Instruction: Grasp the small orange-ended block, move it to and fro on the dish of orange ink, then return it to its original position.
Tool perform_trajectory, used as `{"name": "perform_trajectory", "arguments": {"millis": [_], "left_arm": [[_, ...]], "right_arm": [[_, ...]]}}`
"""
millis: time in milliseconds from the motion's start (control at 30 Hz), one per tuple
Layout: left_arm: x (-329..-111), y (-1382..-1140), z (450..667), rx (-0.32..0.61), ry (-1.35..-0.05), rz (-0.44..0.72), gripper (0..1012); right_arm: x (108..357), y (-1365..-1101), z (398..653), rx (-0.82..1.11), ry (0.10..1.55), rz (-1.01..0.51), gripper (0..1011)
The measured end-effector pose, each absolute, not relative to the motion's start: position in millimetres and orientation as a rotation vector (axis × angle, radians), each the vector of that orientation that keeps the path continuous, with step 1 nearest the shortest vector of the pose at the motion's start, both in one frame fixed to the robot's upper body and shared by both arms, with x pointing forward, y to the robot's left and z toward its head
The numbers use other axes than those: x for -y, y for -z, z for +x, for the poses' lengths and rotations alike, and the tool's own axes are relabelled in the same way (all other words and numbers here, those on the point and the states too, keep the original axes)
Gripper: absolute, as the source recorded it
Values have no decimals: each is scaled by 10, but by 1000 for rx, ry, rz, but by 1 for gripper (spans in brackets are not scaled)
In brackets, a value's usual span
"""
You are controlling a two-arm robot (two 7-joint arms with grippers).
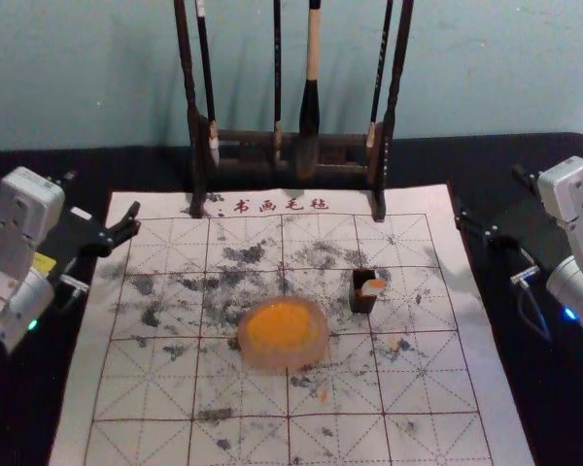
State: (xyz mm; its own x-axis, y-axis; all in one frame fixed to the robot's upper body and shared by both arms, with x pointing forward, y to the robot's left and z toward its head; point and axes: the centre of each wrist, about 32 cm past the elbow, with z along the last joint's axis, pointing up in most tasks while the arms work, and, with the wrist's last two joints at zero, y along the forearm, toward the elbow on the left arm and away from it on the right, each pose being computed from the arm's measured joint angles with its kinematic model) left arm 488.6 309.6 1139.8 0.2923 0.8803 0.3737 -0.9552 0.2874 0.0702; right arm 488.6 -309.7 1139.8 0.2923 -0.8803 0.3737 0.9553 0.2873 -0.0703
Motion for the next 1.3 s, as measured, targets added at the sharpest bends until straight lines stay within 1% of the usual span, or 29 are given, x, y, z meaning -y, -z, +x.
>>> {"name": "perform_trajectory", "arguments": {"millis": [1000, 1133, 1300], "left_arm": [[-3097, -11398, 4886, 285, -1248, 304, 1001], [-3097, -11398, 4886, 285, -1248, 304, 1001], [-3097, -11398, 4886, 285, -1248, 304, 1001]], "right_arm": [[3097, -11398, 4886, 285, 1248, -304, 1002], [3130, -11400, 4870, 282, 1211, -293, 1002], [3189, -11429, 4816, 267, 1108, -270, 1000]]}}
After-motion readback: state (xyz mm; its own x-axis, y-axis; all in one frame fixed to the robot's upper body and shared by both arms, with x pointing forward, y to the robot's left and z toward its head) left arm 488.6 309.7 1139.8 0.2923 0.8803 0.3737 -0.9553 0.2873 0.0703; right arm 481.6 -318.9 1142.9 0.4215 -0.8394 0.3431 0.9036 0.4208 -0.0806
